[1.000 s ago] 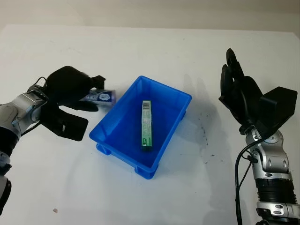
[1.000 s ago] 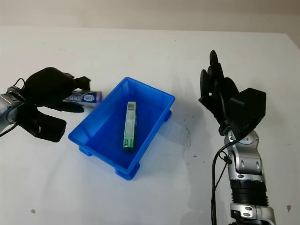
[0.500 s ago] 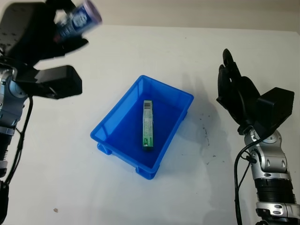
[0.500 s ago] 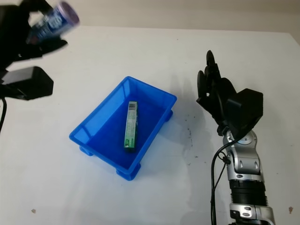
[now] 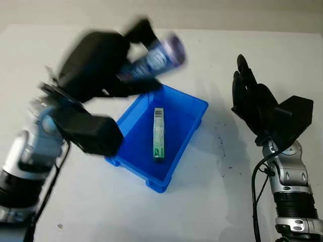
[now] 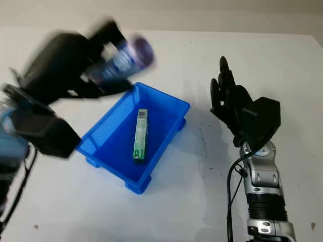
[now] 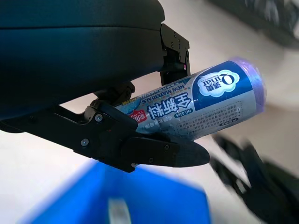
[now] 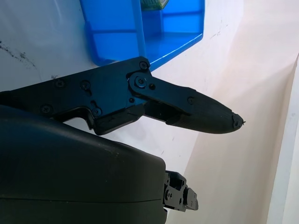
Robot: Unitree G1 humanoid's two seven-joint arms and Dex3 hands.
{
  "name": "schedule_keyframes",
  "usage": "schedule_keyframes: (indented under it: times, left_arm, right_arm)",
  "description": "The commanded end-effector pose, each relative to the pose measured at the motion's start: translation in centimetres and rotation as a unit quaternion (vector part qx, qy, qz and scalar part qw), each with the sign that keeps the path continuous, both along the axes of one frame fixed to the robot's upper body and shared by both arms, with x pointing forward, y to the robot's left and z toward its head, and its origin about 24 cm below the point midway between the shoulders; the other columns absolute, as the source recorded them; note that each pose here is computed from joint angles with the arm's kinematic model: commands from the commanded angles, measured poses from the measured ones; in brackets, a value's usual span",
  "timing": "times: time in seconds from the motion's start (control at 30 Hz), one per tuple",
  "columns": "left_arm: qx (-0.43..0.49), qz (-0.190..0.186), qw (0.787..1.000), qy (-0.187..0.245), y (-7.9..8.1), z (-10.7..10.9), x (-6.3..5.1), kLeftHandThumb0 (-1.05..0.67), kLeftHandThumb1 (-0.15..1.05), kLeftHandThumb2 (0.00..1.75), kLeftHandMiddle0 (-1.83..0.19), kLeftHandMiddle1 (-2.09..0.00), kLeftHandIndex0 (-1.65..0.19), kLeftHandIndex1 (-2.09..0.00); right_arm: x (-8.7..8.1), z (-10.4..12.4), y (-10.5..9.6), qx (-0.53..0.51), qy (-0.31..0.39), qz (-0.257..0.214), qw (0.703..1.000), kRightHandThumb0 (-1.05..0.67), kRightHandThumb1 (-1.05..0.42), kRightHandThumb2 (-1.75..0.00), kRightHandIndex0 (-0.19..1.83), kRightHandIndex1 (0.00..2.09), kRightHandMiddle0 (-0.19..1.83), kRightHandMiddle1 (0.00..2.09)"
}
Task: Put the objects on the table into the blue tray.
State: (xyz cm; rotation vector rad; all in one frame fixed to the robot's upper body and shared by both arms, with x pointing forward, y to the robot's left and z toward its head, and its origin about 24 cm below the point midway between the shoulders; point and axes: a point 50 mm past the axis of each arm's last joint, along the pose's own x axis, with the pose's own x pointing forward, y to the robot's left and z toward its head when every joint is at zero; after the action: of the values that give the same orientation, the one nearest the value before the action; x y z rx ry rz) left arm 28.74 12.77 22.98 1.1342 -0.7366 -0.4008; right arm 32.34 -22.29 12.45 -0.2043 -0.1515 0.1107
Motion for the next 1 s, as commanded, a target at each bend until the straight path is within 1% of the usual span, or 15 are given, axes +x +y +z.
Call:
schedule_keyframes:
  times: [0.0, 0.17, 0.3, 0.47, 0.5, 0.53, 0.57, 0.6, 0.63, 0.67, 0.73, 0.77, 0.8, 0.87, 0.97]
  left_arm:
    - [0.0, -0.021, 1.0, 0.013, -0.6, -0.3, -0.4, -0.36, 1.05, 0.46, -1.14, -2.09, -0.67, -2.09]
    - [0.004, -0.043, 0.998, 0.055, -1.3, -1.6, -0.4, -0.36, 1.05, 0.43, -1.21, -2.09, -0.73, -2.09]
    - [0.017, -0.044, 0.997, 0.056, -1.3, -2.7, -0.2, -0.39, 1.05, 0.41, -1.22, -2.09, -0.73, -2.09]
    - [0.023, -0.032, 0.998, 0.053, -0.9, -3.0, 0.0, -0.38, 1.05, 0.39, -1.18, -2.09, -0.69, -2.09]
    - [0.024, -0.028, 0.998, 0.05, -0.8, -3.1, 0.0, -0.37, 1.05, 0.38, -1.13, -2.09, -0.58, -2.08]
    - [0.026, -0.023, 0.998, 0.047, -0.8, -3.1, 0.1, -0.37, 1.05, 0.38, -1.04, -2.09, -0.34, -2.09]
    - [0.028, -0.019, 0.998, 0.047, -0.7, -3.1, 0.1, -0.38, 1.05, 0.38, -0.77, -2.09, -0.14, -1.99]
    - [0.029, -0.015, 0.998, 0.048, -0.7, -3.2, 0.1, -0.39, 1.05, 0.39, -0.46, -2.07, 0.01, -1.86]
    - [0.032, -0.013, 0.998, 0.05, -0.6, -3.2, 0.2, -0.41, 1.05, 0.39, -0.16, -1.85, 0.12, -1.59]
    - [0.037, -0.012, 0.998, 0.051, -0.5, -3.2, 0.2, -0.43, 1.05, 0.4, -0.05, -1.62, 0.15, -1.37]
    - [0.045, -0.009, 0.998, 0.051, -0.4, -3.2, 0.2, -0.46, 1.05, 0.41, -0.02, -0.94, 0.17, -0.92]
    - [0.048, -0.006, 0.998, 0.05, -0.4, -3.2, 0.2, -0.49, 1.05, 0.41, -0.05, -0.53, 0.17, -0.7]
    - [0.049, -0.003, 0.998, 0.049, -0.4, -3.2, 0.2, -0.5, 1.05, 0.4, -0.06, -0.35, 0.18, -0.6]
    - [0.05, 0.004, 0.998, 0.049, -0.3, -3.1, 0.2, -0.53, 1.05, 0.42, -0.03, -0.15, 0.19, -0.44]
    - [0.054, 0.009, 0.997, 0.052, -0.3, -3.0, 0.3, -0.55, 1.05, 0.42, -0.01, -0.09, 0.17, -0.38]
  right_arm:
    - [-0.1, 0.2, 0.0, -0.003, -0.006, -0.001, 1.0, -0.74, -1.05, -0.76, -0.19, 0.0, -0.19, 0.0]
    - [-0.3, 0.0, -0.1, 0.003, -0.004, -0.007, 1.0, -0.74, -1.05, -0.75, -0.19, 0.0, -0.19, 0.0]
    - [-0.5, -0.1, -0.2, 0.006, -0.001, -0.008, 1.0, -0.73, -1.05, -0.75, -0.19, 0.0, -0.19, 0.0]
    - [-0.5, -0.1, -0.2, 0.004, -0.004, -0.006, 1.0, -0.72, -1.05, -0.75, -0.19, 0.0, -0.19, 0.0]
    - [-0.5, -0.2, -0.2, 0.004, -0.004, -0.006, 1.0, -0.72, -1.05, -0.75, -0.19, 0.0, -0.19, 0.0]
    - [-0.5, -0.2, -0.2, 0.004, -0.005, -0.007, 1.0, -0.71, -1.05, -0.75, -0.19, 0.0, -0.19, 0.0]
    - [-0.5, -0.2, -0.2, 0.006, -0.005, -0.008, 1.0, -0.71, -1.05, -0.75, -0.19, 0.0, -0.19, 0.0]
    - [-0.5, -0.2, -0.2, 0.007, -0.005, -0.009, 1.0, -0.71, -1.05, -0.74, -0.19, 0.0, -0.19, 0.0]
    - [-0.4, -0.2, -0.1, 0.008, -0.004, -0.01, 1.0, -0.71, -1.05, -0.74, -0.19, 0.0, -0.19, 0.0]
    - [-0.4, -0.3, -0.1, 0.009, -0.003, -0.009, 1.0, -0.71, -1.05, -0.74, -0.19, 0.0, -0.19, 0.0]
    - [-0.4, -0.2, -0.1, 0.006, -0.001, -0.006, 1.0, -0.71, -1.05, -0.74, -0.19, 0.0, -0.19, 0.0]
    - [-0.4, -0.2, -0.1, 0.005, -0.001, -0.004, 1.0, -0.71, -1.05, -0.75, -0.19, 0.0, -0.19, 0.0]
    - [-0.4, -0.2, -0.1, 0.005, -0.001, -0.004, 1.0, -0.7, -1.05, -0.75, -0.19, 0.0, -0.19, 0.0]
    - [-0.4, -0.2, -0.1, 0.004, -0.002, -0.003, 1.0, -0.71, -1.05, -0.75, -0.19, 0.0, -0.19, 0.0]
    - [-0.4, -0.3, -0.1, 0.002, -0.001, -0.004, 1.0, -0.71, -1.05, -0.75, -0.19, 0.0, -0.19, 0.0]
